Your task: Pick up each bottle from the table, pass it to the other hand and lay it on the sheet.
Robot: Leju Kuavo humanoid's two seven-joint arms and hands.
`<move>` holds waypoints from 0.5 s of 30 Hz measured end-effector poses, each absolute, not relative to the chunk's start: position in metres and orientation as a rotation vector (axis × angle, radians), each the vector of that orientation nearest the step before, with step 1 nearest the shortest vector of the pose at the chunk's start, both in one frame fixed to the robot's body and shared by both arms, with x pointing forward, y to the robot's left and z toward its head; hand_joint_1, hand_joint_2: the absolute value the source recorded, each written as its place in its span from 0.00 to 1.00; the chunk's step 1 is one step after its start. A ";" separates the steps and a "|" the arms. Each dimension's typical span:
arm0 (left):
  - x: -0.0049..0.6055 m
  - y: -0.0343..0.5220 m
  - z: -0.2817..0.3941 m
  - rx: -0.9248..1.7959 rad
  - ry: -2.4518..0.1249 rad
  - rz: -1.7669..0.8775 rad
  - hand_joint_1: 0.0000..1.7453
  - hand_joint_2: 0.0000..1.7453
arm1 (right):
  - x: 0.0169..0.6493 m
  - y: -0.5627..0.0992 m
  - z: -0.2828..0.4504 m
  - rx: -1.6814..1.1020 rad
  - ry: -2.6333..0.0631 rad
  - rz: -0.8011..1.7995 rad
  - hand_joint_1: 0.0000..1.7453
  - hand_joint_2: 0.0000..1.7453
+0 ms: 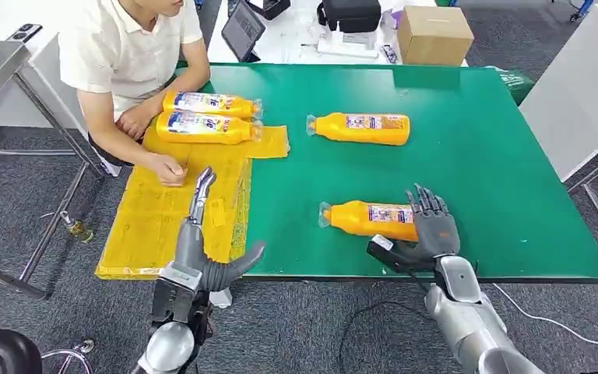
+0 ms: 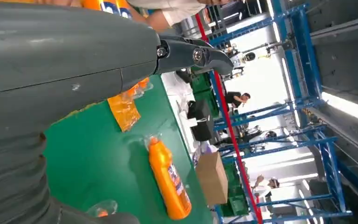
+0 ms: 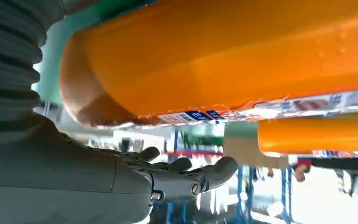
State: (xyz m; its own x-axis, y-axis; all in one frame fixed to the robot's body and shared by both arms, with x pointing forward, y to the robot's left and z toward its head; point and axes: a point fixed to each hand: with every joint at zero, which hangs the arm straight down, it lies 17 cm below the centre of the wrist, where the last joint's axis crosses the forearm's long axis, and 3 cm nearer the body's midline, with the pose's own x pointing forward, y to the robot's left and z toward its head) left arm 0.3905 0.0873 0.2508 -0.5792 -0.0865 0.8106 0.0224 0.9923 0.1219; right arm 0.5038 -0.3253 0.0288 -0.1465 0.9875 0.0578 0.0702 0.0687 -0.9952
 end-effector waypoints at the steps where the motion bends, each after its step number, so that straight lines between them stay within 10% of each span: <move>1: 0.391 0.087 0.250 0.042 -2.180 -0.149 0.00 1.00 | 0.505 -0.326 0.026 -1.111 -1.396 1.210 0.00 1.00; 7: 0.392 0.082 0.246 0.001 -2.151 -0.162 0.00 1.00 | 0.516 -0.337 0.014 -0.956 -1.304 1.200 0.07 1.00; 9: 0.391 0.081 0.246 -0.003 -2.151 -0.165 0.00 1.00 | 0.516 -0.340 0.012 -0.946 -1.292 1.206 0.85 1.00; 10: 0.391 0.080 0.245 -0.009 -2.148 -0.167 0.00 1.00 | 0.516 -0.341 0.011 -0.938 -1.286 1.207 0.97 1.00; 15: 0.392 0.068 0.237 -0.123 -2.077 -0.174 0.00 1.00 | 0.517 -0.351 -0.004 -0.831 -1.178 1.213 1.00 1.00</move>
State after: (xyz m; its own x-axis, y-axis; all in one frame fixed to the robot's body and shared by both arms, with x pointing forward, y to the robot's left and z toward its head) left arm 0.3924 0.0680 0.2367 -0.4889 0.0151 0.8722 0.1599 0.9845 0.0726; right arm 0.5170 -0.3512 -0.0041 -0.0536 0.9732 0.2236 -0.2520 0.2035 -0.9461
